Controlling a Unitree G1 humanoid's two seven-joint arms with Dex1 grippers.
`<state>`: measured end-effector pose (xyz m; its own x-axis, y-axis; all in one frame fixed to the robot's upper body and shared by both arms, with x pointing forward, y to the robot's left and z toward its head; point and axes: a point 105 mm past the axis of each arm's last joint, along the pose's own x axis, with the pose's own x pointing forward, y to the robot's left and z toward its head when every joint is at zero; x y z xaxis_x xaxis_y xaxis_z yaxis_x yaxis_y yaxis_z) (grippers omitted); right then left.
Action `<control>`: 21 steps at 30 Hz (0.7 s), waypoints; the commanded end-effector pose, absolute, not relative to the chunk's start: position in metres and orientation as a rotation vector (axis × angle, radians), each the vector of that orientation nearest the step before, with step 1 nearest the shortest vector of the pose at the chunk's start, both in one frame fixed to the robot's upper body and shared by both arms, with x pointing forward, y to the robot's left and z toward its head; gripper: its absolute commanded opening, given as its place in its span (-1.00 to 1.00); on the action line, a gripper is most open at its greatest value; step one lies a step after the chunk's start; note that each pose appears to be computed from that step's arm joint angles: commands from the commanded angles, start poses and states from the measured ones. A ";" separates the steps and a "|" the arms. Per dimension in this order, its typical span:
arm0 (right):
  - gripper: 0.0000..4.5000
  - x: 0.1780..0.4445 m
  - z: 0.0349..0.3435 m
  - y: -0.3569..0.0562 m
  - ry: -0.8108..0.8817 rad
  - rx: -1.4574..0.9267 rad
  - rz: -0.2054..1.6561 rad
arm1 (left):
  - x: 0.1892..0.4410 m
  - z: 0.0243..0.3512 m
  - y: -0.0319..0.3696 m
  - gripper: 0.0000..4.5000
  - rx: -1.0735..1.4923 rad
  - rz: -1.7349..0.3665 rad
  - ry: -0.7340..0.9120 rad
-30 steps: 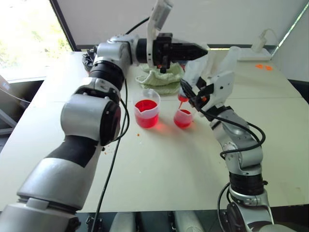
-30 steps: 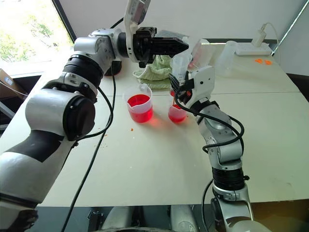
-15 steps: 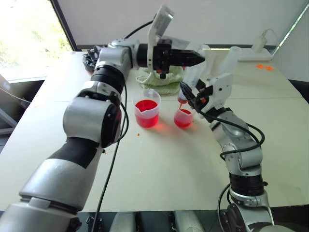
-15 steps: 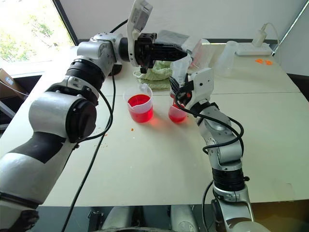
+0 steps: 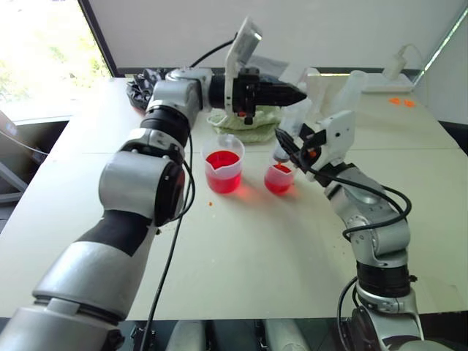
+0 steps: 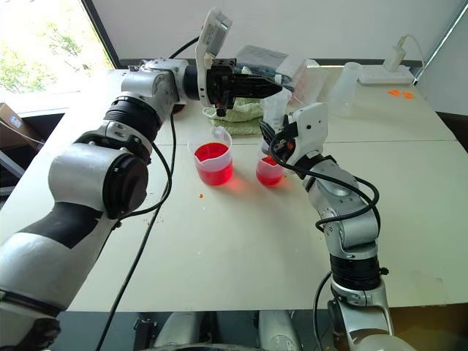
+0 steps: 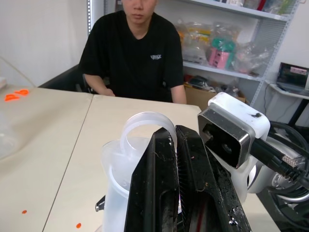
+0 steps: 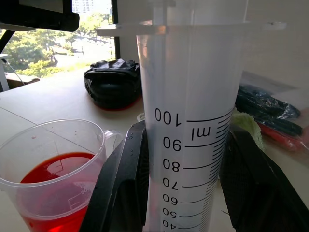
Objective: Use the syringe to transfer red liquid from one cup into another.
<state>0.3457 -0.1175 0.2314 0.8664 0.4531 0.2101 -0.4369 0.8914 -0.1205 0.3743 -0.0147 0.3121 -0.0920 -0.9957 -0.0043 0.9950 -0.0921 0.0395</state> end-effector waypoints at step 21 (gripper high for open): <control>-0.37 0.326 0.281 -0.120 -0.426 -0.100 0.467 | 0.379 0.314 -0.008 -0.97 0.019 -1.622 -0.015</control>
<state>0.3451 -0.1202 0.2354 0.8699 0.4490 0.2042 -0.4308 0.8932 -0.1286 0.3752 -0.0139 0.3129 -0.0846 -0.9964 0.0094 0.9962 -0.0844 0.0224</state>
